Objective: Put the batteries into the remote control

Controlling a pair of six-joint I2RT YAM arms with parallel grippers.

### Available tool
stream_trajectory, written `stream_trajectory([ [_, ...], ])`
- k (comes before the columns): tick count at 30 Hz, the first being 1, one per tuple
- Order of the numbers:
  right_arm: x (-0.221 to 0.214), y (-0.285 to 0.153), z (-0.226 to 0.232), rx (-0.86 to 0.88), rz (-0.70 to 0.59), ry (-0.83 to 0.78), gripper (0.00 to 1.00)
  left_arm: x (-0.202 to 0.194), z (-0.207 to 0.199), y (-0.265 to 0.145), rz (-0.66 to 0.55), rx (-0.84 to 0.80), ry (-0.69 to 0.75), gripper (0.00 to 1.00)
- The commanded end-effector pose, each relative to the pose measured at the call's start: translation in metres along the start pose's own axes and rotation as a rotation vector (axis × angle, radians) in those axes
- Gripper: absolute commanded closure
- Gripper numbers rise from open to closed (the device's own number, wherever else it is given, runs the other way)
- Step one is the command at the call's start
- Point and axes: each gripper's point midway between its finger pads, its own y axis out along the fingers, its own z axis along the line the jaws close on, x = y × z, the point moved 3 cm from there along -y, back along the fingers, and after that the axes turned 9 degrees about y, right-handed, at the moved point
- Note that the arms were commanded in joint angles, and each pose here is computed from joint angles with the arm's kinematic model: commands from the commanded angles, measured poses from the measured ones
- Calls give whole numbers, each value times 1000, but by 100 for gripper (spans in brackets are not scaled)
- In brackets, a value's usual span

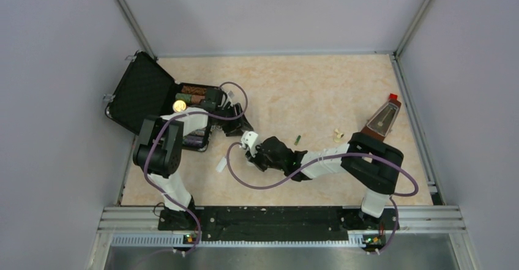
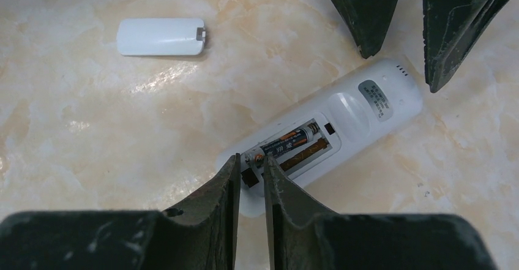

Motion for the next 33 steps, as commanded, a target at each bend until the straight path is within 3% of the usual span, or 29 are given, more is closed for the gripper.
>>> stream_trajectory([
  [1,16,-1,-9,-29,-30,35,80,2,-4,5,2,-24,18,42],
  [9,29,-20,7,78,-41,38,53,12,-6,0,-40,13,-4,42],
  [14,58,-36,7,50,-92,152,40,27,-15,-6,-86,16,-7,41],
  [19,81,-43,-18,-193,-103,378,39,50,-26,-21,-167,43,-7,41],
  [24,71,-38,-40,-449,-13,552,36,73,-26,-53,-280,122,-74,40],
  [27,68,-26,-40,-507,27,602,33,83,-18,-76,-345,154,-141,40],
  [33,58,2,-33,-633,144,552,30,89,12,-116,-424,272,-269,40],
])
